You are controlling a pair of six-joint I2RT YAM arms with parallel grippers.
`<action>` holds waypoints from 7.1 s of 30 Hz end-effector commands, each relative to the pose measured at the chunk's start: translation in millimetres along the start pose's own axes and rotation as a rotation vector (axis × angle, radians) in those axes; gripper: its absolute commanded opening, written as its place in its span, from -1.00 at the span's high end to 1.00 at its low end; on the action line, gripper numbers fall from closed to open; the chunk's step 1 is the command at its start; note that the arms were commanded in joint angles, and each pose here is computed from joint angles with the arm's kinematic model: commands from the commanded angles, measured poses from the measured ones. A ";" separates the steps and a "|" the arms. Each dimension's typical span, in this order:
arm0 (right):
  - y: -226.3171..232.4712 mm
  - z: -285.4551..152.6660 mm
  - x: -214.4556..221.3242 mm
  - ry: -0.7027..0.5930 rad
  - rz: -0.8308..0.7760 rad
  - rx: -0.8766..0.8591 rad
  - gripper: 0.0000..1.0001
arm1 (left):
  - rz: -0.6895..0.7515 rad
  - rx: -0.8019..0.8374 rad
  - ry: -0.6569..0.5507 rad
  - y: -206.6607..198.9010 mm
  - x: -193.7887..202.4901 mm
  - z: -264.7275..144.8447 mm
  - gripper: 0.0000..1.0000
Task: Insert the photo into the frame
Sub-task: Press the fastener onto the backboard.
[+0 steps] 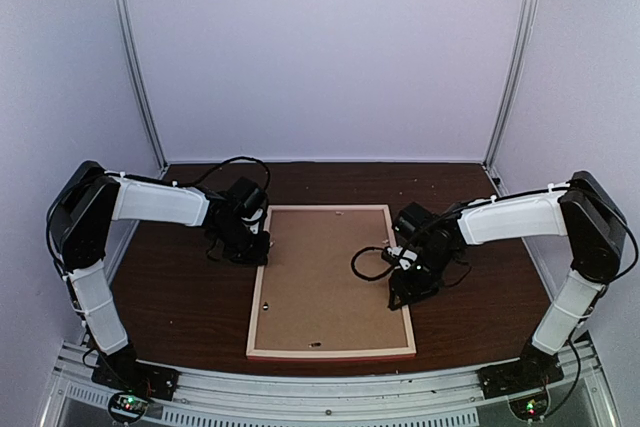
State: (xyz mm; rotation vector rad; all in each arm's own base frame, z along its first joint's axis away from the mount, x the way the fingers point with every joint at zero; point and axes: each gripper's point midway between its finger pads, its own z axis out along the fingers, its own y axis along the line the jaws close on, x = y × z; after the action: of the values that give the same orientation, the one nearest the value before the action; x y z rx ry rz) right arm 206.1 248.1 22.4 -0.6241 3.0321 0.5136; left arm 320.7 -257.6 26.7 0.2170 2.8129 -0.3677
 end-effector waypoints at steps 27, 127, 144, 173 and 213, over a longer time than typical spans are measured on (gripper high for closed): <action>-1.5 -3.2 -9.4 -0.120 -0.008 -0.026 -0.06 | 0.046 0.058 -0.018 -13.8 -2.9 -2.5 0.62; -22.5 -8.4 7.3 -0.073 -0.027 0.158 -0.27 | 0.048 0.070 -0.018 -19.0 -8.3 -1.3 0.62; -9.5 4.4 -5.6 -0.086 -0.045 0.155 -0.25 | 0.048 0.064 -0.011 -17.5 -6.7 1.2 0.62; -28.5 14.5 -28.7 -0.144 0.139 0.213 0.08 | 0.050 0.071 -0.005 -17.2 -3.2 1.7 0.63; -57.3 21.5 -2.6 -0.012 0.160 0.208 0.42 | 0.056 0.069 -0.007 -18.4 -6.0 0.3 0.63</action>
State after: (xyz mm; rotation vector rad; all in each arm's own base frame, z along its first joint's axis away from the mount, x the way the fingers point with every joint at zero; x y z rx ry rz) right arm 237.6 239.3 21.2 -0.3133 3.0158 0.4443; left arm 321.9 -257.4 26.9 0.2215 2.8105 -0.3633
